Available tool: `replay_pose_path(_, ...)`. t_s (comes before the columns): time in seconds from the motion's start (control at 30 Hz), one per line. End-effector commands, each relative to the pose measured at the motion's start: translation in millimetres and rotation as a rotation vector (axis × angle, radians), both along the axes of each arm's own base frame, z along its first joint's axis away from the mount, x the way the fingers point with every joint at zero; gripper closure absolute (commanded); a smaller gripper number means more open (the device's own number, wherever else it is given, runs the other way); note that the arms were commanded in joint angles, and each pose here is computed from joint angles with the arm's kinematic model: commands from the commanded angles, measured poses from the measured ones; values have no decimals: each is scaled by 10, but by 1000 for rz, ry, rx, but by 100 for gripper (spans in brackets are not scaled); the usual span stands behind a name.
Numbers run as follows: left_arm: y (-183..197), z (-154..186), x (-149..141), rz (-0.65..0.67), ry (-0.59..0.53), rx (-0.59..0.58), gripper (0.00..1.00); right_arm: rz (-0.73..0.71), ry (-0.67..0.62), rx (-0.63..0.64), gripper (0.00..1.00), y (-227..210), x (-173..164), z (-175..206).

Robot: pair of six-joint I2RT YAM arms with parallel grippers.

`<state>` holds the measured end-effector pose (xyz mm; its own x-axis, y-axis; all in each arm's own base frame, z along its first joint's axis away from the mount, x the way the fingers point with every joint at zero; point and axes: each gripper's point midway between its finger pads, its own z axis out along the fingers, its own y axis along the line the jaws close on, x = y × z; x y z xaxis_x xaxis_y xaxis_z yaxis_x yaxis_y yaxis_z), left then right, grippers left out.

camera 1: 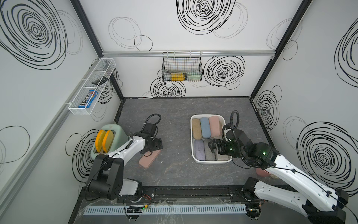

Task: Put the glasses cases into the storage boxes
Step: Adjust the glasses case at the center of the board.

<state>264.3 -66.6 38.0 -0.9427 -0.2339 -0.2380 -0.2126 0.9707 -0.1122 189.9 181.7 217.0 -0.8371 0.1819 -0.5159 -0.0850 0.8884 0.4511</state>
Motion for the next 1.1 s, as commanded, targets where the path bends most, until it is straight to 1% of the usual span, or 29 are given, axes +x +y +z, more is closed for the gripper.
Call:
replay_pose_path(0.0, -168, -3, -14, -68, 24, 12, 4, -13, 30, -21, 3, -64, -46, -95)
replay_pose_path(0.1, -358, -51, -69, -145, 50, 28, 4, -24, 37, -26, 3, -81, -52, -112)
replay_pose_path(0.17, -472, -43, -107, -179, 42, 25, 4, -30, 37, -27, 3, -88, -47, -104)
replay_pose_path(0.33, -726, -27, -277, -203, 24, -51, 4, -34, 46, -37, 3, -48, -33, -140)
replay_pose_path(0.4, -780, -1, -349, -212, 16, -55, 4, -26, 55, -41, 2, 10, -46, -197)
replay_pose_path(0.47, -752, 76, -395, -194, -14, -41, 4, -19, 66, -45, 3, 69, -62, -236)
replay_pose_path(0.53, -657, 216, -412, -136, -76, -31, 4, -13, 82, -50, 3, 129, -86, -285)
replay_pose_path(0.6, -587, 368, -447, -74, -141, -51, 4, -2, 90, -54, 3, 179, -110, -327)
replay_pose_path(0.67, -553, 484, -516, -43, -180, -85, 4, 7, 95, -57, 2, 216, -124, -356)
replay_pose_path(0.73, -564, 545, -616, -39, -181, -126, 4, 14, 100, -63, 3, 235, -135, -361)
replay_pose_path(0.8, -637, 577, -736, -72, -177, -160, 4, 16, 95, -76, 3, 236, -134, -363)
replay_pose_path(0.83, -657, 583, -782, -92, -177, -147, 4, 16, 92, -80, 3, 231, -128, -368)
replay_pose_path(0.9, -659, 577, -886, -145, -177, -65, 4, 22, 80, -78, 3, 248, -111, -367)
replay_pose_path(1.0, -736, 440, -1023, -205, -112, -6, 4, 28, 75, -72, 3, 282, -93, -361)
replay_pose_path(1.07, -780, 363, -1071, -241, -90, 40, 4, 27, 78, -74, 3, 288, -91, -371)
